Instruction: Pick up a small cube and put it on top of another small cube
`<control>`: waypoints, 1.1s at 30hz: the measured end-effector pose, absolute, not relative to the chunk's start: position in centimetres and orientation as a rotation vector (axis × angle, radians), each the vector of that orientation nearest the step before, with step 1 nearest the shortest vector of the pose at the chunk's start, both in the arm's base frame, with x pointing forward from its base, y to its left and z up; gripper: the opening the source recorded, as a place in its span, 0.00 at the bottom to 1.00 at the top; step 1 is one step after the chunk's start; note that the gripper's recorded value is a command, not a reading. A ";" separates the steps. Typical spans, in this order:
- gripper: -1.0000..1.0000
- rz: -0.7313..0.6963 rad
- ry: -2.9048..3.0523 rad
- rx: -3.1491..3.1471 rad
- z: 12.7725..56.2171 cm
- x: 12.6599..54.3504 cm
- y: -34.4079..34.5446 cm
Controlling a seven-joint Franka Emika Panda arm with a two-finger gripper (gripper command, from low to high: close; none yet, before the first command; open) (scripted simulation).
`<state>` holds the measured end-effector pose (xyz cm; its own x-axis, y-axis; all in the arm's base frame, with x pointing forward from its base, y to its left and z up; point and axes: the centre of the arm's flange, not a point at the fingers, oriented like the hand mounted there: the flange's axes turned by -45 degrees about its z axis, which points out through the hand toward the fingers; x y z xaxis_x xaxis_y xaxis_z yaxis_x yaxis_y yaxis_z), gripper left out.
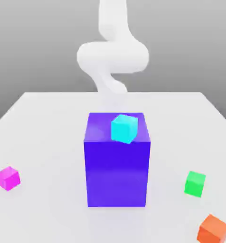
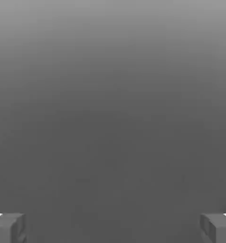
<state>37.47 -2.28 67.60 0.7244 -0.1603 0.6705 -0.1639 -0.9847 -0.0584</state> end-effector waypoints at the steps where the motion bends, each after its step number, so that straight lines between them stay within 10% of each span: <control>1: 0.50 1.091 -0.383 2.911 66.0 38.6 -3.4; 14: 0.50 0.610 -1.637 2.567 45.0 42.7 -20.2; 33: 0.50 0.004 -2.806 1.417 16.3 28.6 -33.1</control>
<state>28.59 -33.11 16.31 -0.5936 -0.8048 -0.0005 -0.8048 0.5936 -0.0032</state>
